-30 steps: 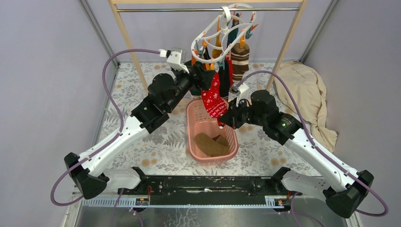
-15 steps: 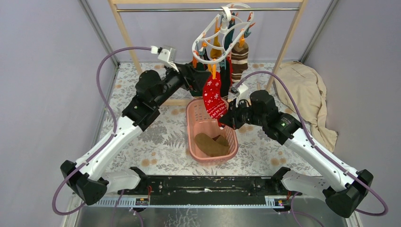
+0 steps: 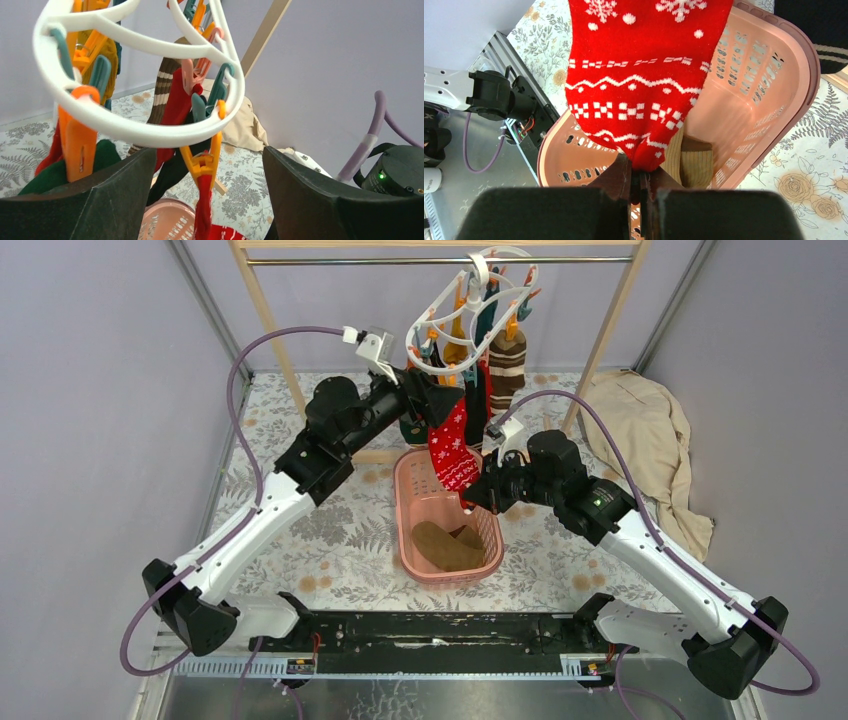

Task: Remove the socks clipped to the hanger
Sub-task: Remove the sock from the hanger.

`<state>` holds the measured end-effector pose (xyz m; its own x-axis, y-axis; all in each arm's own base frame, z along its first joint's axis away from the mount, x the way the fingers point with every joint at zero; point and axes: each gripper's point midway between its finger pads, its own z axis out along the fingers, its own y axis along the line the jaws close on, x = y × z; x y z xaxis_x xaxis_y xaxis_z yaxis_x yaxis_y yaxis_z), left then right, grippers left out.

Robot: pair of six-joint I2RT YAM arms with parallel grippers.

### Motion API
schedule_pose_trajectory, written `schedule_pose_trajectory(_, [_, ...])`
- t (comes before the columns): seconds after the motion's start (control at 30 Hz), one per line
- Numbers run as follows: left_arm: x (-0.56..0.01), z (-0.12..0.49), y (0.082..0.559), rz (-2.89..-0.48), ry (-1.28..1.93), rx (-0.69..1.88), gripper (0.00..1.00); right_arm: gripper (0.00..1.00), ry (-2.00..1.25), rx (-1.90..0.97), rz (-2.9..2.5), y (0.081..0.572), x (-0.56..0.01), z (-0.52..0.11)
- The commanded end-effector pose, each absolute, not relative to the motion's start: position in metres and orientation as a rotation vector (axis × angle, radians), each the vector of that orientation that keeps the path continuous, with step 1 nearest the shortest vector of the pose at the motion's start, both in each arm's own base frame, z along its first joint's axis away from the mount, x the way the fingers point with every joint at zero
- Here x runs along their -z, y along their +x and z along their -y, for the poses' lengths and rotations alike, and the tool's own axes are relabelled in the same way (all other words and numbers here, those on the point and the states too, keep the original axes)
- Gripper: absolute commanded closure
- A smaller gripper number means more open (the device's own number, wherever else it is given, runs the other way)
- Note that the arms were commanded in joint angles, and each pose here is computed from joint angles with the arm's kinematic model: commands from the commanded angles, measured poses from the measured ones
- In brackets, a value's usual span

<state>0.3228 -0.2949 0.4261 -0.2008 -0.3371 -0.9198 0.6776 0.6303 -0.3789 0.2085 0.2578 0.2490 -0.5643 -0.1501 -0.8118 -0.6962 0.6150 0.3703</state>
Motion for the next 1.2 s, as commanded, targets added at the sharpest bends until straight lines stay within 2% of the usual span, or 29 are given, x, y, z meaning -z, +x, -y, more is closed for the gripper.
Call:
schedule_pose_trajectory(0.0, [-0.449, 0.302, 0.329, -1.446, 0.297, 0.933, 0.17, 1.00, -0.687, -0.943, -1.975, 0.209, -0.274, -0.267])
schedule_pose_trajectory(0.27, [-0.446, 0.301, 0.336, -1.465, 0.278, 0.888, 0.22, 1.00, -0.690, -0.932, -1.979, 0.210, -0.273, -0.266])
schedule_pose_trajectory(0.47, [-0.447, 0.299, 0.337, -1.462, 0.272, 0.873, 0.34, 1.00, -0.693, -0.938, -1.982, 0.209, -0.269, -0.266])
schedule_pose_trajectory(0.73, [-0.452, 0.299, 0.339, -1.452, 0.271, 0.867, 0.41, 1.00, -0.692, -0.937, -1.991, 0.209, -0.265, -0.266])
schedule_pose_trajectory(0.9, [-0.452, 0.299, 0.341, -1.457, 0.267, 0.858, 0.60, 1.00, -0.694, -0.934, -1.994, 0.209, -0.263, -0.266])
schedule_pose_trajectory(1.17, [-0.447, 0.299, 0.344, -1.483, 0.267, 0.844, 0.72, 1.00, -0.698, -0.945, -2.005, 0.207, -0.258, -0.267])
